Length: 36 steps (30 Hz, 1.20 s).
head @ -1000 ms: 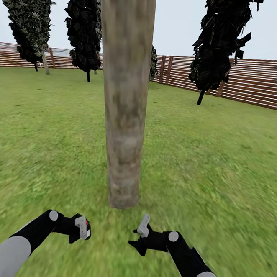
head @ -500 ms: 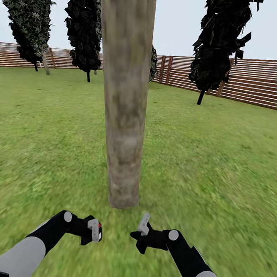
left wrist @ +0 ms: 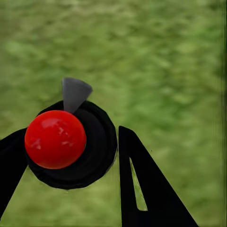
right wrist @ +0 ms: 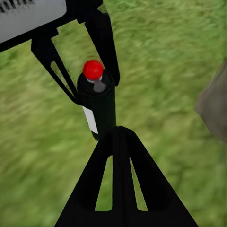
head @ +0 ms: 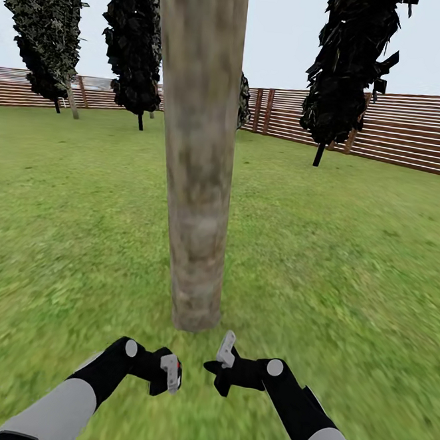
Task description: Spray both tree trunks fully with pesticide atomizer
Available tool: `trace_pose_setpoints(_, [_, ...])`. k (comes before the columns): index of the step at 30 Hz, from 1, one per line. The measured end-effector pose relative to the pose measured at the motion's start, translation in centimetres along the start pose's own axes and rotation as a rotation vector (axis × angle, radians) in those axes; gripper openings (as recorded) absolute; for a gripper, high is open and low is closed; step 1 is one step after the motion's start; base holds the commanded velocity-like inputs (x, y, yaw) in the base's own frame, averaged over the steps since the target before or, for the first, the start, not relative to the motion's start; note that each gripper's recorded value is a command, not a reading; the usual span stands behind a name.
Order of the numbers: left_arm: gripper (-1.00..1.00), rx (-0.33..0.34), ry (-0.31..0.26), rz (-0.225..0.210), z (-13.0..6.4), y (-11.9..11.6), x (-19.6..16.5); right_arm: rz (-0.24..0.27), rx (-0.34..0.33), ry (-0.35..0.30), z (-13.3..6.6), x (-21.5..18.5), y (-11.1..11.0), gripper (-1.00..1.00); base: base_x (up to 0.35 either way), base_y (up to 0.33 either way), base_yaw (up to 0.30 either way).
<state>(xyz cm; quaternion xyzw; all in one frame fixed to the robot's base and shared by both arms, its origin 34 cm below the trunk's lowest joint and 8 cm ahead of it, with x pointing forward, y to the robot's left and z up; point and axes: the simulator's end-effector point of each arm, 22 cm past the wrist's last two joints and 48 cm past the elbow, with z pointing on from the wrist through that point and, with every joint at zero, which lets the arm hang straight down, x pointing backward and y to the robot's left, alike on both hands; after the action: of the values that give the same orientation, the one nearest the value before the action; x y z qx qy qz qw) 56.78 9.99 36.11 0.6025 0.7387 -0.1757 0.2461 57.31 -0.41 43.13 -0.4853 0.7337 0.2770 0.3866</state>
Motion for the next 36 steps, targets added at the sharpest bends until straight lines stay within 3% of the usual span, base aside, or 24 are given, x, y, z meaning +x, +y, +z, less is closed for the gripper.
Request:
trace_pose_setpoints(23, [-1.00,0.023,-0.049,0.025,1.4,-1.2,-3.7,0.001,-0.001,0.001,0.0,0.0,0.0,-1.00,0.000,0.000,0.000])
trace_pose_setpoints(29, [-1.00,0.044,-0.042,0.059,1.9,-2.0,-4.5,0.001,-0.001,0.001,0.0,0.0,0.0,-1.00,0.000,0.000,0.000])
trace_pose_setpoints(36, [-1.00,0.045,-0.042,0.067,2.0,-2.1,-4.8,0.002,-0.001,0.001,0.0,0.1,0.1,-1.00,0.000,0.000,0.000])
